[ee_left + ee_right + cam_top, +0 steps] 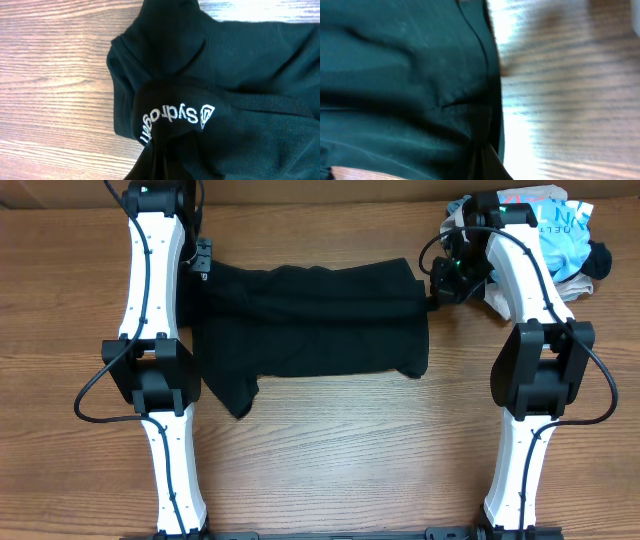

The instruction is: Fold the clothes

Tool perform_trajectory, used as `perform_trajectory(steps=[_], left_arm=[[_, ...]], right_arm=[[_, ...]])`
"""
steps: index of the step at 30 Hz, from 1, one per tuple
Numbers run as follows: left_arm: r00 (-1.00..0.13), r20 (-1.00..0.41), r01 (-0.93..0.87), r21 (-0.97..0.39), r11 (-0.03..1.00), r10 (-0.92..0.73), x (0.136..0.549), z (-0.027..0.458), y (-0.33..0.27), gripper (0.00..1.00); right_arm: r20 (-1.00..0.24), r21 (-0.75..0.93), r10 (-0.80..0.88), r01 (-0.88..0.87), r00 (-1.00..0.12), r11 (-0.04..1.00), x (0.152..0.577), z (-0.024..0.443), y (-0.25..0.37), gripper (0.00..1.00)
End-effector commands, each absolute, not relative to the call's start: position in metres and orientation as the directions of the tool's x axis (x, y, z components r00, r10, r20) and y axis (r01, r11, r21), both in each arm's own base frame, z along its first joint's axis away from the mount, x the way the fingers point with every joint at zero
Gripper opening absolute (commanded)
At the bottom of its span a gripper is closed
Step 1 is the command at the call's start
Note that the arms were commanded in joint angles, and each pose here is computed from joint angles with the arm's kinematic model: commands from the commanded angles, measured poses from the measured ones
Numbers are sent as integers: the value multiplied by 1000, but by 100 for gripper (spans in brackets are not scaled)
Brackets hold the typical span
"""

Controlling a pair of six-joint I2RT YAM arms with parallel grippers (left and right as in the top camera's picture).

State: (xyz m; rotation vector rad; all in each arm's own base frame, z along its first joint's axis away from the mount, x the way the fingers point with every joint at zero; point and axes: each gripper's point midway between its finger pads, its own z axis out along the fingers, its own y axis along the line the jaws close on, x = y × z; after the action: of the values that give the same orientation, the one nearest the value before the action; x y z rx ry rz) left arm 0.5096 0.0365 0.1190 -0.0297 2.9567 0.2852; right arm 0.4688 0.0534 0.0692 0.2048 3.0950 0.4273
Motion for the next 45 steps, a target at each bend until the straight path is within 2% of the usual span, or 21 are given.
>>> perform_trajectory(steps=[1,10,15,19,23,29,36,41,42,43,44,45], left_arm=[[-978,-206,-42,207,977,2,514,129,43,4],[-944,-327,-109,188,976,-42,535,152,44,4],[-886,-461,-138,171,976,-45,556,187,44,4],[-818,-572,-175,143,974,-63,575,214,44,4],[-791,-608,-181,135,974,-63,585,219,44,4],[-807,-586,-190,148,971,-69,584,208,50,4],[-880,-470,-167,165,972,-72,555,190,49,4],[-925,-374,-148,177,973,-72,533,178,49,10],[-933,-353,-144,180,973,-72,528,175,48,12],[-939,-337,-141,182,973,-73,524,174,48,18],[-944,-321,-138,184,973,-73,521,172,48,31],[-948,-310,-135,185,973,-73,518,172,48,45]], right_arm=[[-34,321,123,105,-992,941,478,77,62,4],[-266,357,126,24,-956,934,530,117,66,4],[-411,360,131,-28,-902,933,562,146,66,4],[-486,362,170,-21,-857,932,582,159,64,4],[-534,358,176,-33,-827,933,593,166,63,4],[-516,358,175,-25,-838,933,589,163,62,4],[-356,354,174,39,-918,935,552,139,62,4],[-265,347,173,74,-948,935,533,124,62,4],[-243,345,173,81,-954,935,528,120,62,6],[-226,343,173,87,-959,935,524,117,62,15],[-208,341,172,93,-963,936,520,115,61,38],[-191,339,172,99,-966,936,516,114,61,54]])
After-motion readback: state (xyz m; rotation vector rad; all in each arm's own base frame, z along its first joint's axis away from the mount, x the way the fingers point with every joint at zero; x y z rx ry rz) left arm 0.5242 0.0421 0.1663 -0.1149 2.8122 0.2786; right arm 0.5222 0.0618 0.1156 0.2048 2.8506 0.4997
